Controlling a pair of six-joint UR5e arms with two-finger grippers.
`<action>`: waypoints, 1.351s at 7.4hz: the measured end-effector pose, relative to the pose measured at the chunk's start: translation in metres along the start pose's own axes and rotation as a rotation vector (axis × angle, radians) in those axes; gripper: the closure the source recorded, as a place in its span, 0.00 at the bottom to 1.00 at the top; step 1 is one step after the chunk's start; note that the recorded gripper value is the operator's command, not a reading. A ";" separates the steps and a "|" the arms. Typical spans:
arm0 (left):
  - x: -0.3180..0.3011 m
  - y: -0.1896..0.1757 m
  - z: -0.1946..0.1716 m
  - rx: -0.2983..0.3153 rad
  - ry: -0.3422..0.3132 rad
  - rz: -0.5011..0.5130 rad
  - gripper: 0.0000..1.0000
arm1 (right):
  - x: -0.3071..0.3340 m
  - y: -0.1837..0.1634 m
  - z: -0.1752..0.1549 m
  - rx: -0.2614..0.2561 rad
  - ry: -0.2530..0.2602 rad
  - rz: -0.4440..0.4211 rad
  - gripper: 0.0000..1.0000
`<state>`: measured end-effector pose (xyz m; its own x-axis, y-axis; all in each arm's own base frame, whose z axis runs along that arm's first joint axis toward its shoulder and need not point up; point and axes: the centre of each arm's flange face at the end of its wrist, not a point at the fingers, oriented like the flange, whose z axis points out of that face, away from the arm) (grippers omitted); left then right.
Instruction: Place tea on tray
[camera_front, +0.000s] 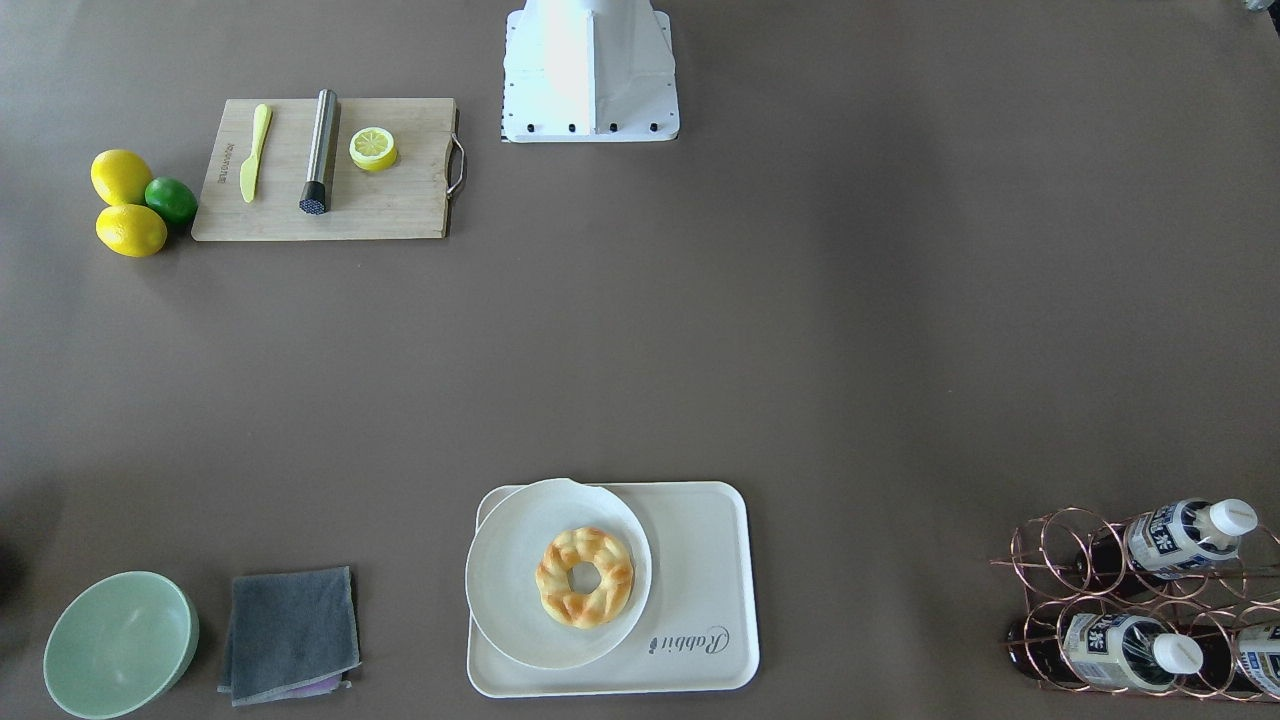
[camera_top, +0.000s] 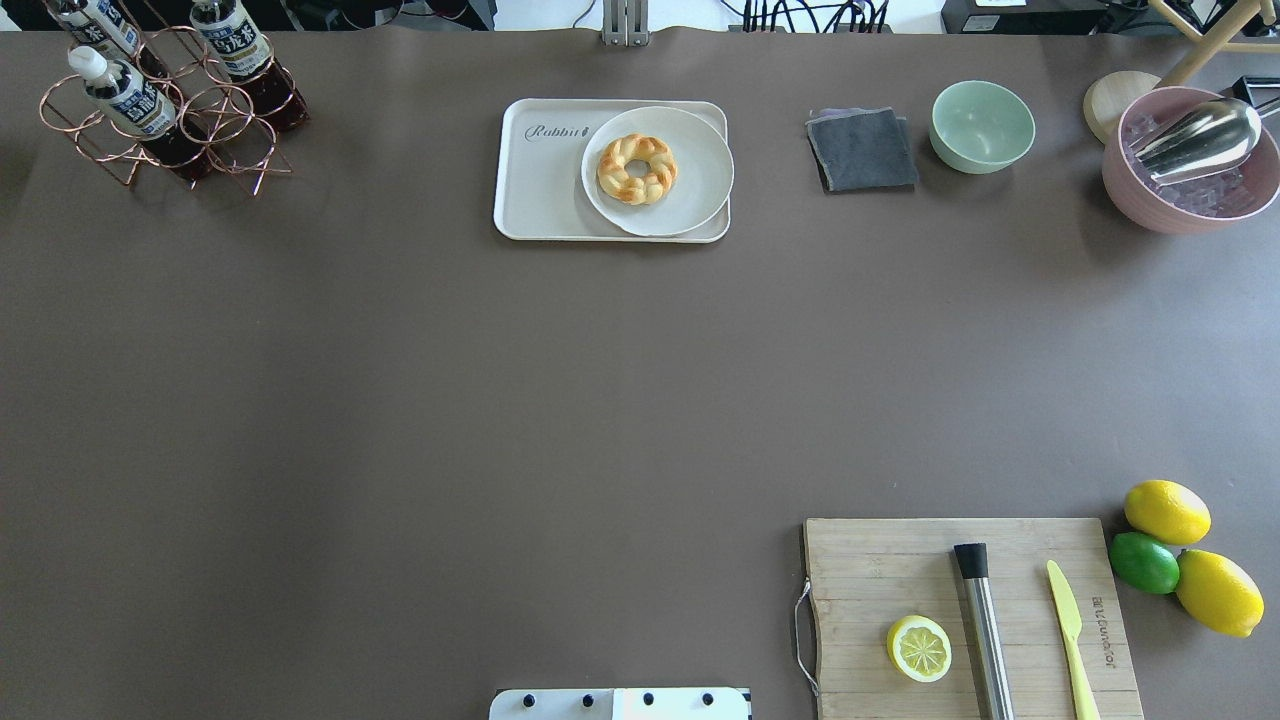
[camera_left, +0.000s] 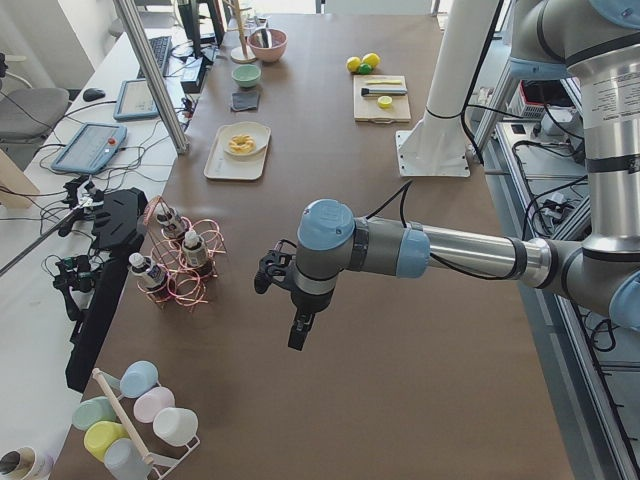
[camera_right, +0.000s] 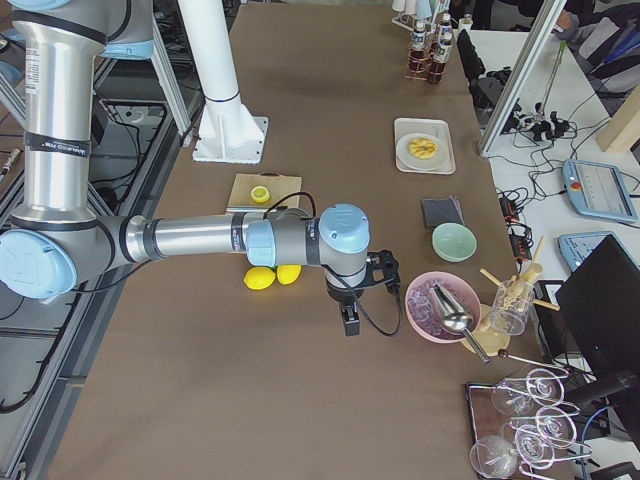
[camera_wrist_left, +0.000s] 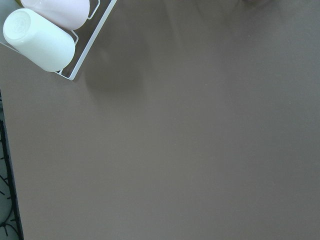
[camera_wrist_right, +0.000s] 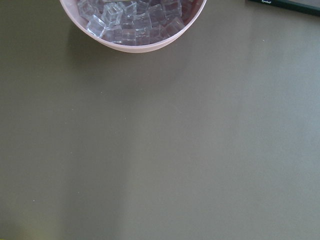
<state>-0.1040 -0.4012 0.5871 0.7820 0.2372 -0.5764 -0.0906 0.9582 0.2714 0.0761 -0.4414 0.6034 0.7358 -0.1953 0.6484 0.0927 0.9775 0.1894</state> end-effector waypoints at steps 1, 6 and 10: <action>0.000 0.001 0.001 0.001 0.002 0.001 0.02 | 0.000 -0.001 -0.002 0.004 -0.001 -0.003 0.00; 0.000 0.010 0.004 0.021 0.002 0.028 0.03 | -0.009 -0.004 -0.006 0.014 -0.010 -0.013 0.00; 0.008 0.008 -0.007 0.042 0.000 0.043 0.03 | -0.008 -0.003 -0.006 0.013 0.000 -0.011 0.00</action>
<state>-0.1031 -0.3903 0.5798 0.7778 0.2776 -0.5638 -0.0979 0.9397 0.3277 0.0739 -0.4425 0.5938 0.7349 -0.2063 0.6461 0.0920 0.9741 0.2064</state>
